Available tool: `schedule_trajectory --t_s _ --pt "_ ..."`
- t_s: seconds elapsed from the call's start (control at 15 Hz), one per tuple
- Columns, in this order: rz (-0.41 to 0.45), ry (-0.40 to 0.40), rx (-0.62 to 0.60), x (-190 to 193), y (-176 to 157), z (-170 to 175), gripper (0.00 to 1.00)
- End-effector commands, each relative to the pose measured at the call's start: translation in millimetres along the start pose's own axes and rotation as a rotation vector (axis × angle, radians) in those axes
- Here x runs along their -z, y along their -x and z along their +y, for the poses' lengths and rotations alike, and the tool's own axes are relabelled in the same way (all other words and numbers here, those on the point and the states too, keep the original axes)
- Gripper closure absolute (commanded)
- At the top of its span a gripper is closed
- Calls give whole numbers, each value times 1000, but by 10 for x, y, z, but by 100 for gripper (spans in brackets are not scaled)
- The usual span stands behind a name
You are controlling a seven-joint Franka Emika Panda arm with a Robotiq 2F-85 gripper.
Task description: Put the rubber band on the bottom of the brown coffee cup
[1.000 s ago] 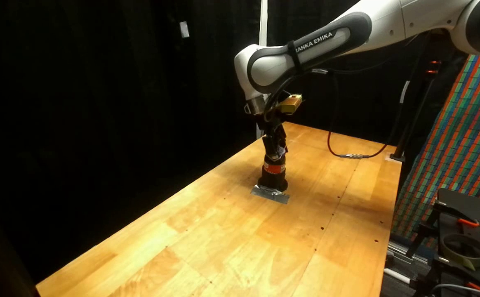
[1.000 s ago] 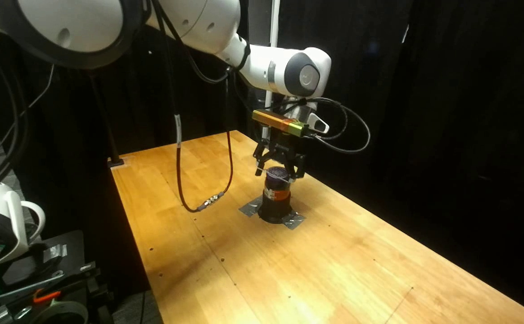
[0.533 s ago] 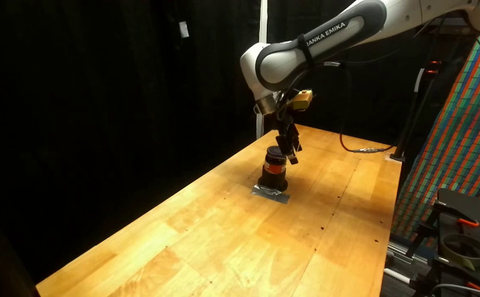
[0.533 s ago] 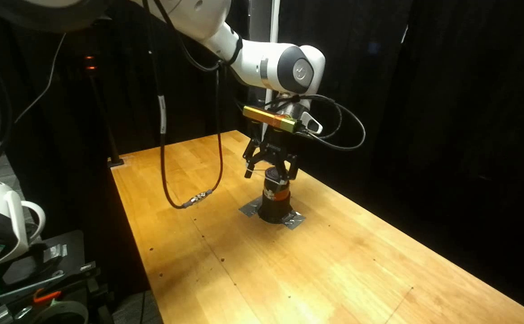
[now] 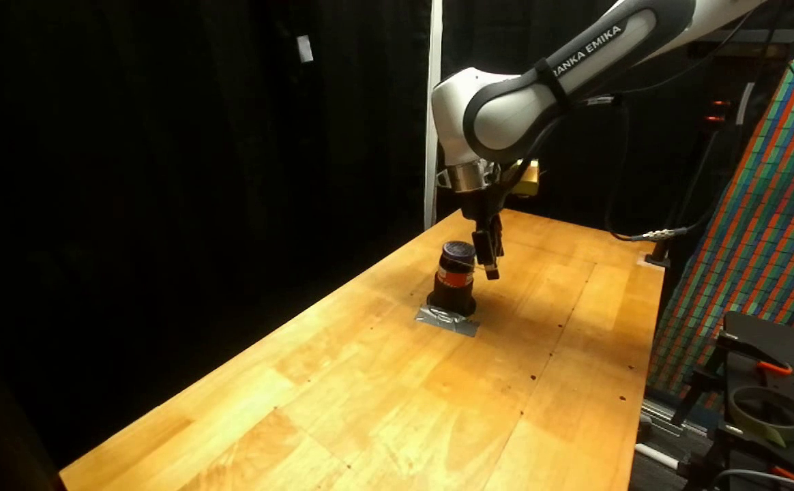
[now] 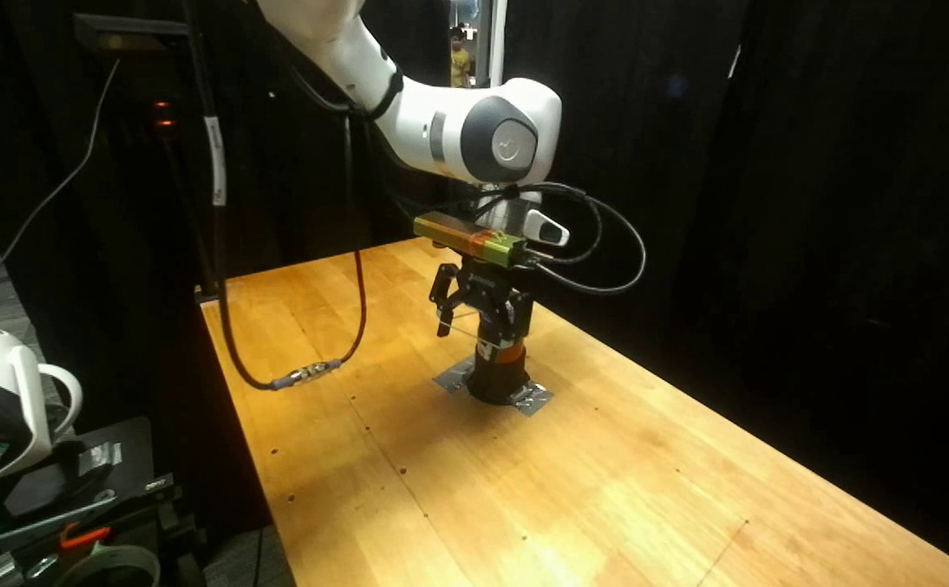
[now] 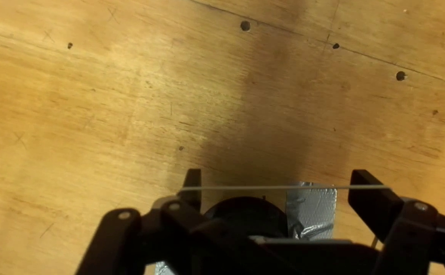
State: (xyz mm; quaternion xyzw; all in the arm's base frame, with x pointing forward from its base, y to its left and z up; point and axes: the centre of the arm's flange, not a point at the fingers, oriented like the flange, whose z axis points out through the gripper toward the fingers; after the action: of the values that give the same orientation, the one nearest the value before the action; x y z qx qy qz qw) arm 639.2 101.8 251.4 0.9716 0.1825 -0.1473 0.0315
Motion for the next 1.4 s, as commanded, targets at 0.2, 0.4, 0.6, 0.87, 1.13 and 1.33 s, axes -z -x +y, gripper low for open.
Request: schedule_trajectory --t_s 0.2,0.4,0.6,0.87,1.13,1.33 --pt "266 125 45 -242 822 -207 34" --pt "399 145 55 -292 996 -266 58" --pt "558 158 56 -367 1201 -306 81" --pt "780 162 41 -527 1477 -351 94" --pt "962 171 25 -755 1707 -322 88" --pt "1104 186 -9 -925 1836 -326 88"
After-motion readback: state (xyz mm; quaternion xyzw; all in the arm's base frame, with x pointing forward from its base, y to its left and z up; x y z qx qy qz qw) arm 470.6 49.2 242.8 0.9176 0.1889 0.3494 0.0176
